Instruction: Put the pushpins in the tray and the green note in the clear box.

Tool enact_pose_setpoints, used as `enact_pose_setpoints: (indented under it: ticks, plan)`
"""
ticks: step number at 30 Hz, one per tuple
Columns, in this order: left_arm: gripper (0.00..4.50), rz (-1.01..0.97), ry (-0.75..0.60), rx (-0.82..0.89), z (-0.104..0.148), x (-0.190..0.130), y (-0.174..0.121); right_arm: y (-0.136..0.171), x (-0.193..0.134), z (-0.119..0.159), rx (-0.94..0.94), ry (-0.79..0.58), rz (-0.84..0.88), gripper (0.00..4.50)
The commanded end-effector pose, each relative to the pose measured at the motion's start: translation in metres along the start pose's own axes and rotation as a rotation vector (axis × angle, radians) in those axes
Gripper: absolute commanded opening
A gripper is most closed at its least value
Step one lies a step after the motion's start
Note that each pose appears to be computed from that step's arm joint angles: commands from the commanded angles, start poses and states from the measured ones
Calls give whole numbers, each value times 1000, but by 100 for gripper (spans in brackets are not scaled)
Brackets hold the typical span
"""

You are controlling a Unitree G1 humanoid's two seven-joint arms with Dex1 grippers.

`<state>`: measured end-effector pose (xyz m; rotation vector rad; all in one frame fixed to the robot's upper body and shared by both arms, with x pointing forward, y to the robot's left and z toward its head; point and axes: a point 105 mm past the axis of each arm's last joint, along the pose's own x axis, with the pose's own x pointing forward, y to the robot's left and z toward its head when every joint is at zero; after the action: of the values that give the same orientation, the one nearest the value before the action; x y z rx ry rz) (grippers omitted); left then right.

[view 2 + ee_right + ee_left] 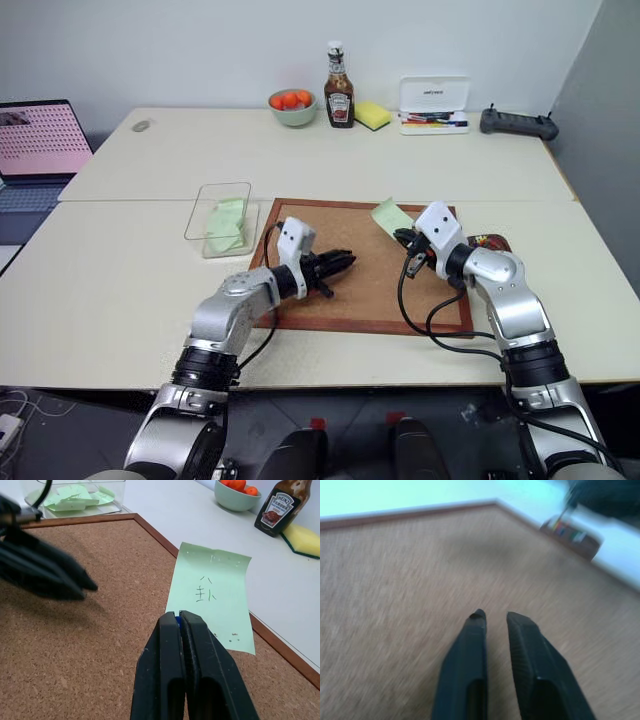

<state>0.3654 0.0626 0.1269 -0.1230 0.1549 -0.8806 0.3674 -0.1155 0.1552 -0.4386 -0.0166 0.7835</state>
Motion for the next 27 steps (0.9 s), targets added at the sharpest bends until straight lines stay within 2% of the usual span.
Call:
enact_pose_setpoints:
  ticks: [1,6,9,14,21,27]
  plan:
    - [173,29,-59,-48,18,-4,-5,3,1,14,-46,-48,4,0]
    - [266,-3,-74,-161,21,4,-16,5,4,19,-63,-60,12,0]
    - [328,-6,-63,-164,19,14,-18,6,5,22,-72,-66,18,0]
    - [424,50,-71,-211,20,40,-11,9,5,28,-84,-78,24,0]
    - [424,16,-107,-386,26,55,-10,11,4,30,-91,-81,23,0]
    - [424,-53,-197,-581,40,57,-11,13,4,32,-96,-83,27,0]
